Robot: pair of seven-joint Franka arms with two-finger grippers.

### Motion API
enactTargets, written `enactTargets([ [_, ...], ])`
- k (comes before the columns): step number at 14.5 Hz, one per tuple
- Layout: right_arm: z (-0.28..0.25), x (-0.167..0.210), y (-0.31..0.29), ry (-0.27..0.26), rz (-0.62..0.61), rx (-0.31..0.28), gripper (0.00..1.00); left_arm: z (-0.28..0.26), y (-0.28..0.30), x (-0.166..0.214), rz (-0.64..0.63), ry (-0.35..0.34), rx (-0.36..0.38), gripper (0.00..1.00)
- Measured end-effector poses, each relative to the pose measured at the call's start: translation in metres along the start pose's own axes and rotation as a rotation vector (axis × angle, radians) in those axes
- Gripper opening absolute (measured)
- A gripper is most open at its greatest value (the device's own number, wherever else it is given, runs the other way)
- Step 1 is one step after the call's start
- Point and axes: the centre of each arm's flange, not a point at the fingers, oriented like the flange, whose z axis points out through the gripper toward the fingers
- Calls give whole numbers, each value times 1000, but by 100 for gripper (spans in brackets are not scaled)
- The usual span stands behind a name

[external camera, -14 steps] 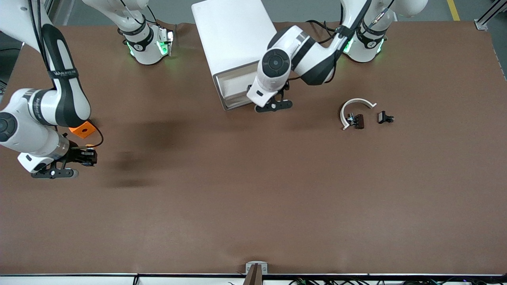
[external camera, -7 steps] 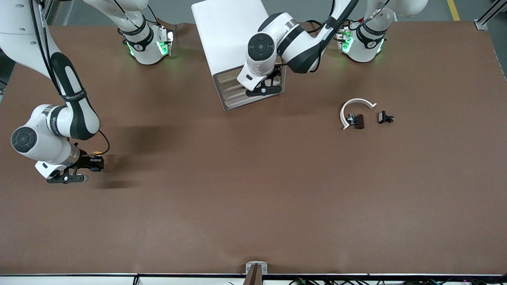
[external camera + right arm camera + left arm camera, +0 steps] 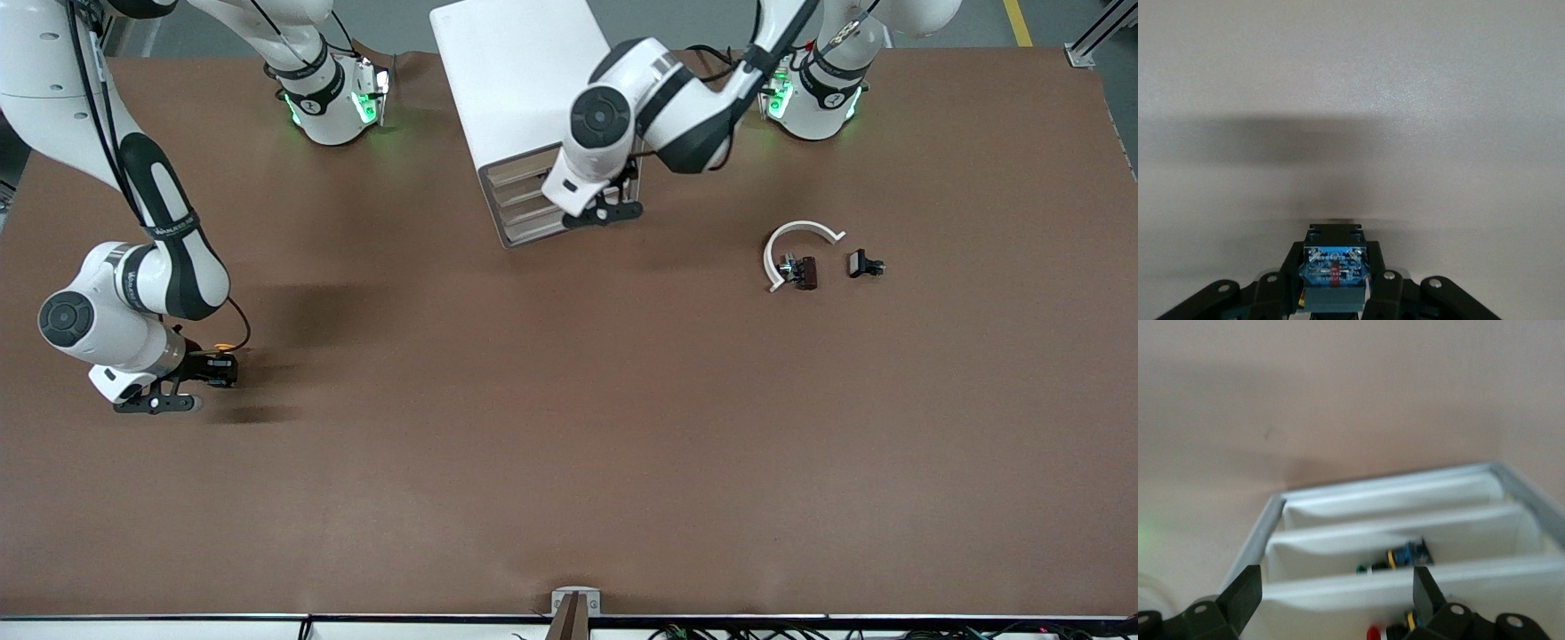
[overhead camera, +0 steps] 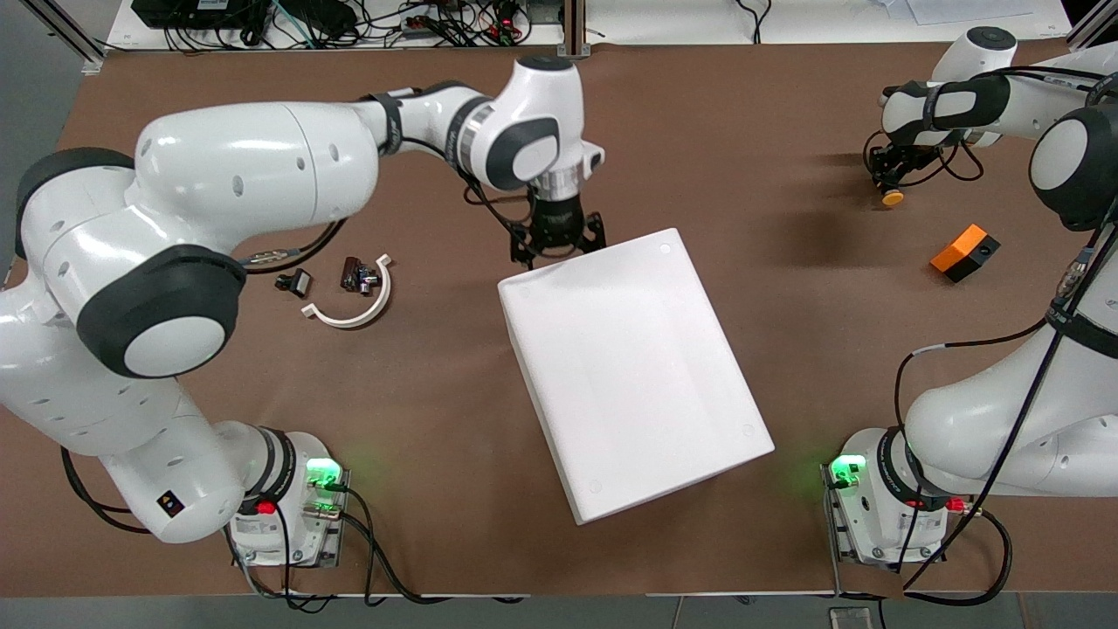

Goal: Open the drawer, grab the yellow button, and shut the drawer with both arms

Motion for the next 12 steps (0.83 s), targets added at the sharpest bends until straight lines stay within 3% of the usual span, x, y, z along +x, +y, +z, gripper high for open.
enactTargets([
  [1,1,0,1,0,2,0,42,-15,-12,25,-33,12,-25,100],
  [3,2,0,2,0,3,0,54,-50,-42,77,-85,75,-52,100],
  [7,-2,3,1,9,1,0,94,-105,-94,144,-101,214,-47,100],
  [8,-6,5,1,16,0,-1,100,-116,-107,158,-86,229,-54,100],
  [12,-46,10,-5,2,-10,3,100,-167,-177,213,-70,286,-106,100],
])
